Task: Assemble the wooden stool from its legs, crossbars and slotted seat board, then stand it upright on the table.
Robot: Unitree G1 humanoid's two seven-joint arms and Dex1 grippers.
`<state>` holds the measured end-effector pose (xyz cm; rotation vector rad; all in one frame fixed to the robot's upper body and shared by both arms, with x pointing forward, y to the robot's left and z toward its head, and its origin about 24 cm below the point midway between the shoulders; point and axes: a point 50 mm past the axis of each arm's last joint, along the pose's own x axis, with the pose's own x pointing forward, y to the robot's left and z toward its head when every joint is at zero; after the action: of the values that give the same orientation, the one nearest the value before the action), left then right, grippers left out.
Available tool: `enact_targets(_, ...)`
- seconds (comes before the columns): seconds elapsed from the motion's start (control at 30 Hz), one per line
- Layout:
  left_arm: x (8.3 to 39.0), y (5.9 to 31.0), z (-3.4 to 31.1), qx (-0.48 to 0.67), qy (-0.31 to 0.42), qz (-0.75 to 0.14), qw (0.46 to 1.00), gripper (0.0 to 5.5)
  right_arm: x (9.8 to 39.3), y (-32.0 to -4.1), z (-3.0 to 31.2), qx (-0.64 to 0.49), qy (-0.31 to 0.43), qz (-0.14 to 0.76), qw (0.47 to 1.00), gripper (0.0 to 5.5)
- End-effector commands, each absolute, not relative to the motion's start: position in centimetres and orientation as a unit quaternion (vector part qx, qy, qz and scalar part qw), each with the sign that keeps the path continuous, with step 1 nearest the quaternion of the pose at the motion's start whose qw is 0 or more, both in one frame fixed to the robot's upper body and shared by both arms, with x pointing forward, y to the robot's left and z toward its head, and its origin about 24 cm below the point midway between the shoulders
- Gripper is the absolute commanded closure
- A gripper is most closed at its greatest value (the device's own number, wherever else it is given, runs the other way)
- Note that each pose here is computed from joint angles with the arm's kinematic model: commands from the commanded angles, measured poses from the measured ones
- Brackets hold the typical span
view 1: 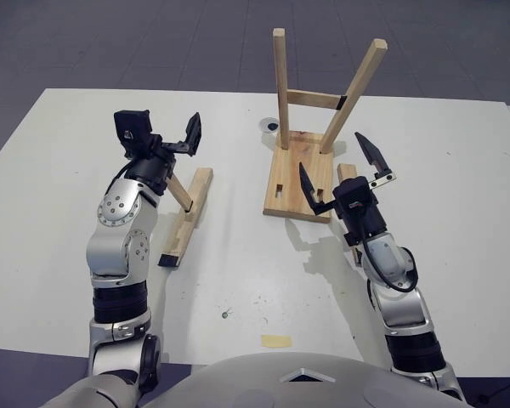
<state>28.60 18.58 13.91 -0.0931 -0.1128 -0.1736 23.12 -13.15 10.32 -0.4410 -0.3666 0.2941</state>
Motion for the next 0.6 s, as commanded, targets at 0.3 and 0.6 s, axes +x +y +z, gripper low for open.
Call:
enact_targets(0.3,29.0,19.5,19.4,-0.028,-0.136,-0.08,0.987,0.11,23.1,-13.1,10.4,-0.198,-0.175,0.138,0.955,0.1)
enact_targets(0.6,27.9,18.8,13.4,-0.021,-0.015,-0.101,0.995,0.11,23.3,-13.0,10.9,-0.165,-0.17,0.133,0.962,0.1)
